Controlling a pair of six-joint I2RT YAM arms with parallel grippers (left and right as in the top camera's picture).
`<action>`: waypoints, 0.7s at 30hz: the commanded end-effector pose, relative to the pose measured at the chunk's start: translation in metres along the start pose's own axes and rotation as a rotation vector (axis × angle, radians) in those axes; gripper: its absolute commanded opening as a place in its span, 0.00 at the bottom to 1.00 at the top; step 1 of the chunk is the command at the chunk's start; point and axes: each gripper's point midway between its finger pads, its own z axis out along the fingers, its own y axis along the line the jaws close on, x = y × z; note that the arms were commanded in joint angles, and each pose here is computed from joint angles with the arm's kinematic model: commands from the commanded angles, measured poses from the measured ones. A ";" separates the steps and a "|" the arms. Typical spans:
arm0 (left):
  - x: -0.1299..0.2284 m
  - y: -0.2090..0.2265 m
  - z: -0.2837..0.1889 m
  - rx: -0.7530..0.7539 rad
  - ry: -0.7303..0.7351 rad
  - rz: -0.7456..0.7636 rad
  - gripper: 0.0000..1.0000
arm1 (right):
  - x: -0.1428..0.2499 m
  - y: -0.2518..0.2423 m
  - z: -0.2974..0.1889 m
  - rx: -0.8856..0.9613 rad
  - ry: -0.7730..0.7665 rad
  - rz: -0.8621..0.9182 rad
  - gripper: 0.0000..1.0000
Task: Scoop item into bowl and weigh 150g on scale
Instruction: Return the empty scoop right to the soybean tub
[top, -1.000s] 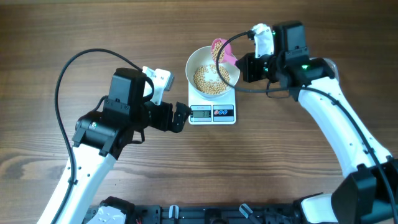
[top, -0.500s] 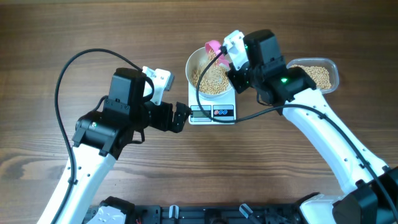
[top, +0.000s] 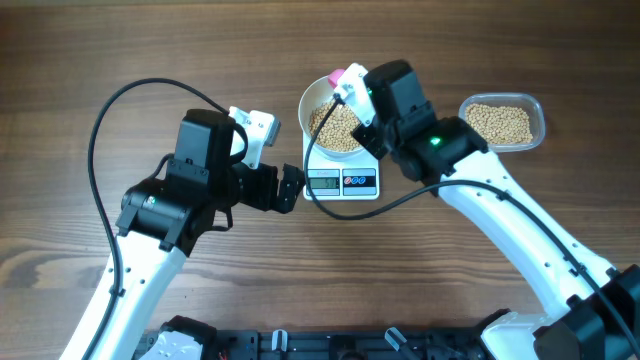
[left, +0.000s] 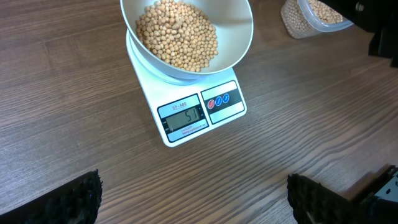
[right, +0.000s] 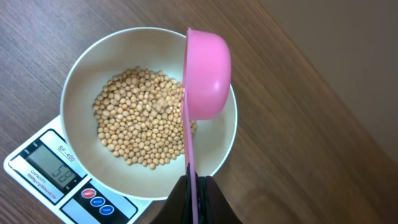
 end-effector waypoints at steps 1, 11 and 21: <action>-0.001 0.000 -0.002 0.006 -0.007 -0.008 1.00 | -0.010 -0.010 -0.012 0.055 -0.023 -0.008 0.04; -0.001 0.000 -0.002 0.006 -0.007 -0.008 1.00 | -0.020 -0.029 -0.037 -0.065 -0.138 0.364 0.04; -0.001 0.000 -0.002 0.006 -0.007 -0.008 1.00 | 0.029 -0.116 -0.101 -0.355 -0.317 0.807 0.04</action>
